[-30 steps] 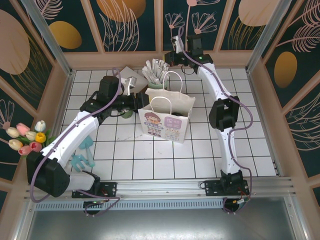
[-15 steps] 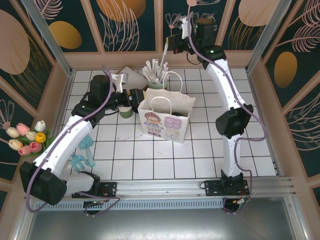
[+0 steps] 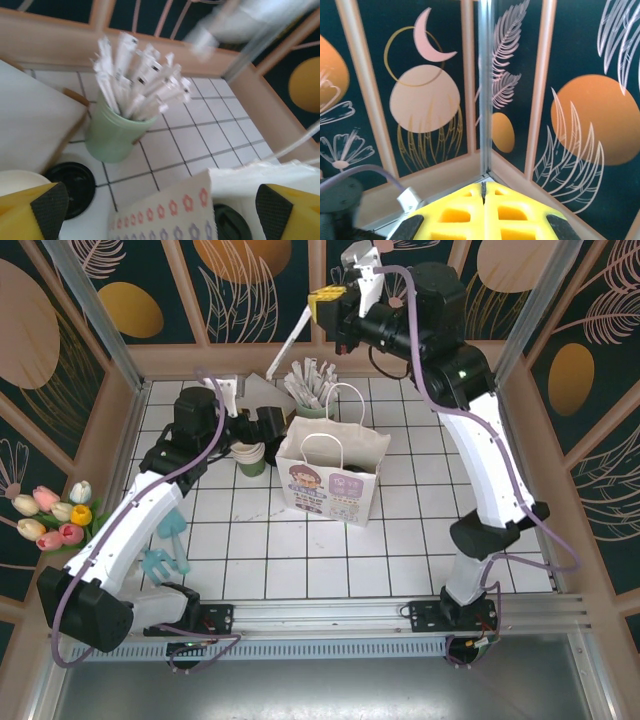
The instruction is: Pack the takeout coffee
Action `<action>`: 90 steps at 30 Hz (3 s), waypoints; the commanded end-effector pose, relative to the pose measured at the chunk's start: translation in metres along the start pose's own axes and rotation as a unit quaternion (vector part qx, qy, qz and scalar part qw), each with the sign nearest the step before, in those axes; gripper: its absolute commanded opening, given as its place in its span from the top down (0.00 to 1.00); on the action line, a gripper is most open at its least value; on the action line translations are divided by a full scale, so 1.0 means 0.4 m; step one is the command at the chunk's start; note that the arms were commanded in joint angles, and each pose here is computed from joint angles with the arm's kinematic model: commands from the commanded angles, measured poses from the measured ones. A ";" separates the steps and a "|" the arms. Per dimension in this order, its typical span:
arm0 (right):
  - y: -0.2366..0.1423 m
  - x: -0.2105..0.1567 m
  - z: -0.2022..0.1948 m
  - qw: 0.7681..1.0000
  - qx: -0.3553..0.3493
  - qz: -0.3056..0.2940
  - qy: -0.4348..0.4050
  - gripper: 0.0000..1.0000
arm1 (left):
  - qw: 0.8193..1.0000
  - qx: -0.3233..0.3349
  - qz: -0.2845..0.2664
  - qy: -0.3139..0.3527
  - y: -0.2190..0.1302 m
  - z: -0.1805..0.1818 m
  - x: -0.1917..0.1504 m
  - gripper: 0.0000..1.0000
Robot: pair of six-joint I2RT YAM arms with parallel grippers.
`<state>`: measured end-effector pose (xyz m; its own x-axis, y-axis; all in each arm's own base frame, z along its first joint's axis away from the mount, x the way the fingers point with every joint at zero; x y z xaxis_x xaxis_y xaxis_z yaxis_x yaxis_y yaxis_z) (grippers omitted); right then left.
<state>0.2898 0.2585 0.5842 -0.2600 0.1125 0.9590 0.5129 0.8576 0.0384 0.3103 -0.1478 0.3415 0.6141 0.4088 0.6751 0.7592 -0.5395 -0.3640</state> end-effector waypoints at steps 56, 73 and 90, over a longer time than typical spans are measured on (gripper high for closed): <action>-0.094 -0.284 0.159 0.988 0.001 0.107 0.111 1.00 | 0.953 0.159 -0.239 -0.096 -0.117 0.109 0.080 0.01; -0.169 -0.513 0.175 0.952 -0.036 0.255 0.167 0.40 | 0.956 0.181 -0.186 -0.137 0.084 0.272 0.164 0.03; -0.191 -0.389 0.015 0.928 -0.297 0.172 0.143 0.01 | 0.935 0.345 0.054 -0.055 0.488 0.554 0.113 0.28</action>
<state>0.2852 0.1896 0.4080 0.2503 0.1958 0.9482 0.8463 0.4314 -0.3125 0.5373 -0.0745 0.1703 0.5979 0.5580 0.5755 0.7077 -0.0302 -0.7059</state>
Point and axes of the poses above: each hand's point on the last joint's axis, 136 mm out from that joint toward the fingers, its own y axis out along the fingers, its own z axis along the line the jaws close on, x = y × z, the point moved 7 cm from there along -y, back along the fingers, and after that the axes turned 14 degrees about -y, right-handed, at the moved point
